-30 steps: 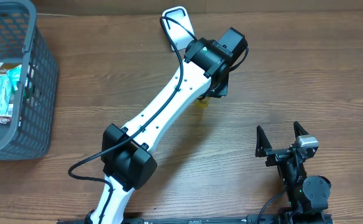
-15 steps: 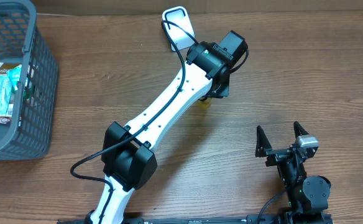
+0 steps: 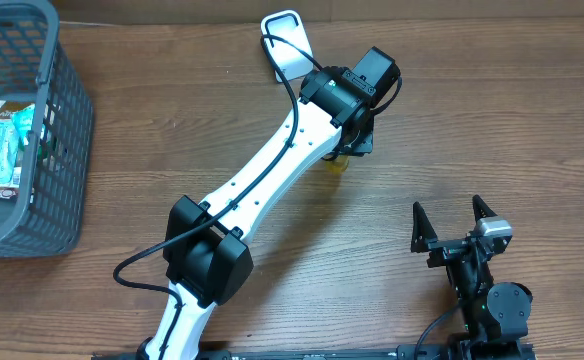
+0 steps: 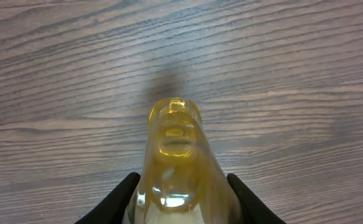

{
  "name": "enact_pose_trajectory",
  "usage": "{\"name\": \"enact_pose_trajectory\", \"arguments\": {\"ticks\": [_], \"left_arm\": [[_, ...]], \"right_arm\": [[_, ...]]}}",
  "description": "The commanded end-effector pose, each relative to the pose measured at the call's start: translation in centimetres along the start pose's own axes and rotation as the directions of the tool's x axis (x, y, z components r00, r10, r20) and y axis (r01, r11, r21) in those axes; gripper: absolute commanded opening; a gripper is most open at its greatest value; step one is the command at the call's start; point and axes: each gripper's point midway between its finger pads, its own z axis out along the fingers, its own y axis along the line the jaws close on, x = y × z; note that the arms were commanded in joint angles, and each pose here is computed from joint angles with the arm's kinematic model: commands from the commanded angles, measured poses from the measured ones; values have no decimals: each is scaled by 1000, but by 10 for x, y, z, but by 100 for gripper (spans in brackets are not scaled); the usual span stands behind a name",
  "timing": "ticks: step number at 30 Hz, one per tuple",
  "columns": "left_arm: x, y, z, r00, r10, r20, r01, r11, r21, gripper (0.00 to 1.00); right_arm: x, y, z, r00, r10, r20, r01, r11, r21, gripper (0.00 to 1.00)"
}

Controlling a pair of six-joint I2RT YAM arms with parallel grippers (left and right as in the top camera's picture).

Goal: Scan the item barcode
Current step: 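Carry the yellow bottle with the left gripper toward the white scanner, then hold the bottle label in front of the scanner window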

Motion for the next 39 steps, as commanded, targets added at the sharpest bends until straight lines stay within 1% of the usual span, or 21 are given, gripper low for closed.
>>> {"name": "enact_pose_trajectory", "arguments": {"ticks": [1, 6, 11, 15, 26, 39], "left_arm": [[4, -13, 1, 1000, 8, 4, -8, 1000, 21, 8], [8, -30, 0, 999, 35, 21, -36, 998, 45, 10], [15, -37, 2, 998, 53, 18, -54, 997, 50, 10], [23, -40, 11, 999, 39, 5, -40, 998, 46, 10], [44, -45, 37, 997, 73, -21, -73, 997, 33, 11], [53, -44, 46, 996, 84, -40, -83, 996, 21, 12]], "right_arm": [[3, 0, 0, 1000, 7, 1, -7, 1000, -1, 100], [3, 0, 0, 1000, 7, 1, -7, 1000, -1, 100], [3, 0, 0, 1000, 7, 1, -7, 1000, -1, 100], [3, 0, 0, 1000, 7, 1, -7, 1000, -1, 100], [3, 0, 0, 1000, 7, 1, -7, 1000, -1, 100], [3, 0, 0, 1000, 7, 1, -7, 1000, -1, 100]]}}
